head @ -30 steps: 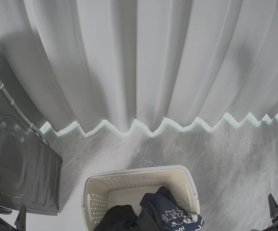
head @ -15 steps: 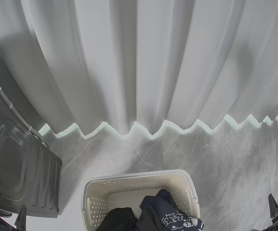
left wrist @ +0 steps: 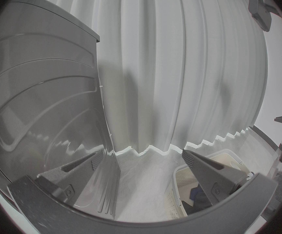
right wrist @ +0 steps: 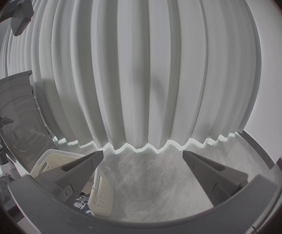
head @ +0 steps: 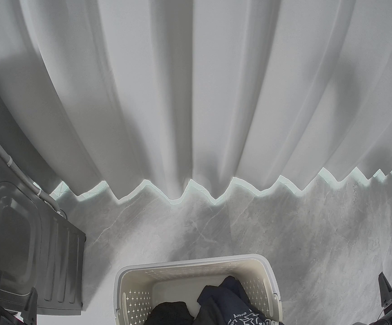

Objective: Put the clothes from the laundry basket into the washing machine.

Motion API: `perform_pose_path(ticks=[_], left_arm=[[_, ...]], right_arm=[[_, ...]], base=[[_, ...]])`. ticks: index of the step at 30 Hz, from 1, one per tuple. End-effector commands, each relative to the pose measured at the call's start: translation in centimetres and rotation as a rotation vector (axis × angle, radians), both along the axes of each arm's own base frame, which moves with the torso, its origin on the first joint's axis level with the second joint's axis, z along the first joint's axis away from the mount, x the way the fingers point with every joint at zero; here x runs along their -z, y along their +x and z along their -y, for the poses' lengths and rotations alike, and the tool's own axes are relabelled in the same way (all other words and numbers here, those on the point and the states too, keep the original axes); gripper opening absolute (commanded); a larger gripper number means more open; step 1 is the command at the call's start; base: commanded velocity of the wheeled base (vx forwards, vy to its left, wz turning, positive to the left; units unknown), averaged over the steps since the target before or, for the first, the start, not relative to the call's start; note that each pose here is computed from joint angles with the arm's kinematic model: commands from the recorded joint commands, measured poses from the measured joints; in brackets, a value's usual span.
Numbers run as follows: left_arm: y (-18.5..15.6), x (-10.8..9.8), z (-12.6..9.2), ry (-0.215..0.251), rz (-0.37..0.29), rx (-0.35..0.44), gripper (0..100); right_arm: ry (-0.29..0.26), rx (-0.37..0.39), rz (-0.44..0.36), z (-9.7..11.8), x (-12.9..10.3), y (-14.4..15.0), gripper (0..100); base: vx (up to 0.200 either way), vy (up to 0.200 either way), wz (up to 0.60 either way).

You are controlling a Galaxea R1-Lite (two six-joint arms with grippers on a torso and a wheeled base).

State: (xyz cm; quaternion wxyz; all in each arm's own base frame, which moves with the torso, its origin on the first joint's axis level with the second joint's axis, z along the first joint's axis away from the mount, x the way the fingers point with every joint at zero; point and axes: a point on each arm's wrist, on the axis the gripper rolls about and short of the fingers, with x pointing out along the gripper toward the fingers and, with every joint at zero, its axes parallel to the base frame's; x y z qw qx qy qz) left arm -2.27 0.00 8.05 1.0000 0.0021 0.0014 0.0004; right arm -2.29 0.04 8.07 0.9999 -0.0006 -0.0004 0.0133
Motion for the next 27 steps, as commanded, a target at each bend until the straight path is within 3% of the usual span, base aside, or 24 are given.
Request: perform_pose_path(ticks=[1, 24, 27], left_arm=[[-0.02, 0.48, 0.01, 0.000, 0.003, -0.002, 100], [-0.02, 0.50, 0.00, 0.000, 0.001, -0.001, 100], [-0.02, 0.50, 0.00, 0.000, 0.001, -0.001, 100]], right_arm=[[0.000, -0.001, -0.001, 0.00, 0.50, -0.01, 100], [0.000, -0.001, 0.001, 0.00, 0.48, -0.01, 100], [0.000, -0.001, 0.001, 0.00, 0.48, -0.01, 100]], base=[[0.000, 0.000, 0.00], [0.000, 0.000, 0.00], [-0.200, 0.000, 0.00]])
